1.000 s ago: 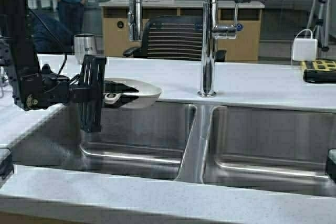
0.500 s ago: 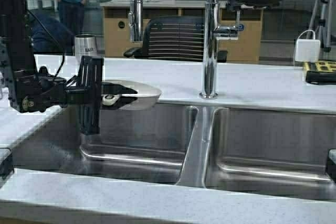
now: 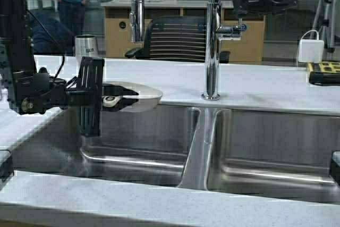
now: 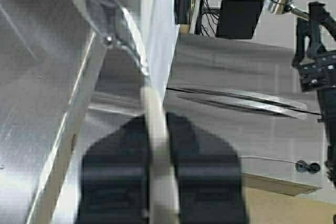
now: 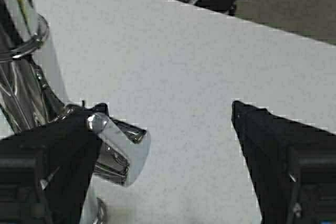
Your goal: Wash the pan
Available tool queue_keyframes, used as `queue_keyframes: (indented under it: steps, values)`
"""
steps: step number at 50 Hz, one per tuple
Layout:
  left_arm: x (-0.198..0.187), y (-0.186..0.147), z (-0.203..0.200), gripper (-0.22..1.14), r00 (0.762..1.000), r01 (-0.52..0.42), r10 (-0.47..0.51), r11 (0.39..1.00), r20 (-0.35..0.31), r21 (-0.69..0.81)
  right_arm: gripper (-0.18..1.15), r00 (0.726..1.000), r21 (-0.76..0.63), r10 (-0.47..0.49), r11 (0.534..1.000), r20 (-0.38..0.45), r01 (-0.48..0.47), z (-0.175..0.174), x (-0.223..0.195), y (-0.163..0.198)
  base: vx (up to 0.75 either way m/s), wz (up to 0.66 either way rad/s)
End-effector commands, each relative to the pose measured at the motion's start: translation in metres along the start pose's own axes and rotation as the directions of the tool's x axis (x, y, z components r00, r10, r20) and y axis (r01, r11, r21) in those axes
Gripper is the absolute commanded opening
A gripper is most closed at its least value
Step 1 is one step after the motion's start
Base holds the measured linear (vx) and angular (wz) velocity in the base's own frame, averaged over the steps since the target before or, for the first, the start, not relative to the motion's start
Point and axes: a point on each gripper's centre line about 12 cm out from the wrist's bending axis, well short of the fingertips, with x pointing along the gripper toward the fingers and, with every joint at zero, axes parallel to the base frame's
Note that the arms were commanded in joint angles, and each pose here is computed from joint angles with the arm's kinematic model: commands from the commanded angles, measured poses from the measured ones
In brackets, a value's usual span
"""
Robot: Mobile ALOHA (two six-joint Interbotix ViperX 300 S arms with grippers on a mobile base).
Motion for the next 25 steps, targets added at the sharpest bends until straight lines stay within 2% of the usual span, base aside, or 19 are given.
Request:
queue_keyframes:
  steps: [1, 25]
  values:
    - [0.003, -0.012, 0.000, 0.02, 0.999, 0.044, -0.044, 0.999, -0.006, 0.032, 1.02, 0.999, -0.006, 0.001, 1.000, 0.046, 0.000, 0.018, 0.004, 0.000, 0.00, 0.00]
    - [0.003, -0.008, 0.000, 0.02, 0.999, 0.035, -0.035, 0.999, -0.007, 0.026, 1.02, 0.998, 0.046, -0.042, 0.998, 0.048, 0.040, 0.020, 0.010, -0.022, 0.00, 0.00]
